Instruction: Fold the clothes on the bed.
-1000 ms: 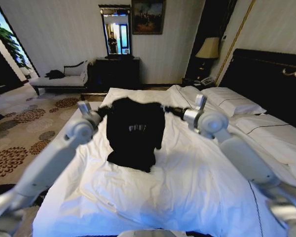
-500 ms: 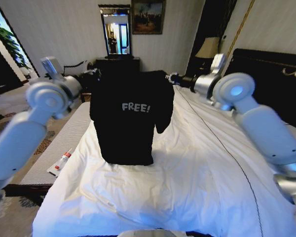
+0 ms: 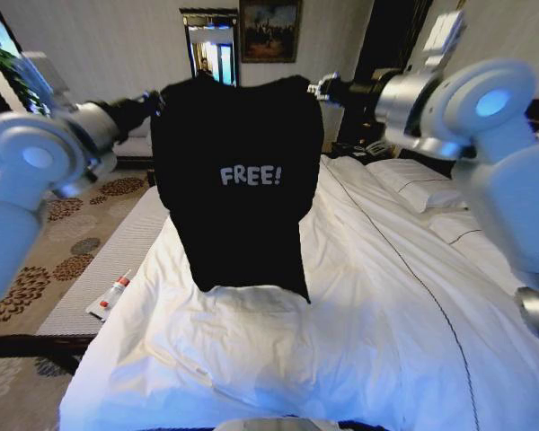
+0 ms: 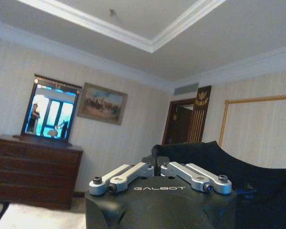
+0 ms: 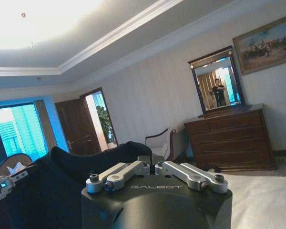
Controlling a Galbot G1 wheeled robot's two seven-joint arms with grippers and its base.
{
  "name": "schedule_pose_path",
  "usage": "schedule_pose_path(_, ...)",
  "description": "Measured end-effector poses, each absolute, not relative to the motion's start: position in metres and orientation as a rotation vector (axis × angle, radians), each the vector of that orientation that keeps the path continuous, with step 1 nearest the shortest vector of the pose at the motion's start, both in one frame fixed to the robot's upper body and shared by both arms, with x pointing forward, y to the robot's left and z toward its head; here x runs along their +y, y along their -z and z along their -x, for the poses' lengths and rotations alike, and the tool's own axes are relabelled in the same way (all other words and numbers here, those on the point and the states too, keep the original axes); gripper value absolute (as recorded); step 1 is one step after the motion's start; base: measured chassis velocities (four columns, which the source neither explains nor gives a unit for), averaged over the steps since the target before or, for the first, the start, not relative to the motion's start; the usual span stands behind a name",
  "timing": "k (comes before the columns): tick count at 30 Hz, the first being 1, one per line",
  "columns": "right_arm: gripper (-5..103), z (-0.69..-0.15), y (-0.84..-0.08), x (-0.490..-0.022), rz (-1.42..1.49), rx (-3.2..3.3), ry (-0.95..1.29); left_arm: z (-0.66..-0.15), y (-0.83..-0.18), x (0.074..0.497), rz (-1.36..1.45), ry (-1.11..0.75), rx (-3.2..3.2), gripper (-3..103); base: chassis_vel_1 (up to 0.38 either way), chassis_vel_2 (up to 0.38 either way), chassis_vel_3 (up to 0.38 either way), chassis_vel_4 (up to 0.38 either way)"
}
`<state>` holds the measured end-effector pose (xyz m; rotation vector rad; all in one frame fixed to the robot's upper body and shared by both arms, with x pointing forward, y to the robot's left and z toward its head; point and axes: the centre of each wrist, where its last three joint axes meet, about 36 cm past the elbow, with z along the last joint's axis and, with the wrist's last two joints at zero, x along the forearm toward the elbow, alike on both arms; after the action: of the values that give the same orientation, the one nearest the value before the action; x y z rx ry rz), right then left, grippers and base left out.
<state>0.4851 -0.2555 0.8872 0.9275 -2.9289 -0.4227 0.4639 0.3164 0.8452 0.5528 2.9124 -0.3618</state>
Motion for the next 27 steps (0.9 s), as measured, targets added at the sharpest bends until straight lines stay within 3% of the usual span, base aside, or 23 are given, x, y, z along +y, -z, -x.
schedule_pose_path(10,0,-0.467,-0.888,-0.26,-0.941,-2.93,0.402,-0.441,-0.851,0.312,-0.594,0.295,2.899,1,0.0,0.0,0.0,0.0)
schedule_pose_path(18,0,-0.413,-0.886,-0.248,-1.057,-2.901,0.366,-0.383,-0.854,0.342,-0.567,0.215,2.905,1,0.0,0.0,0.0,0.0)
schedule_pose_path(27,0,-0.35,-0.879,-0.272,-1.078,-2.906,0.352,-0.335,-0.875,0.336,-0.604,0.108,2.904,1,0.0,0.0,0.0,0.0)
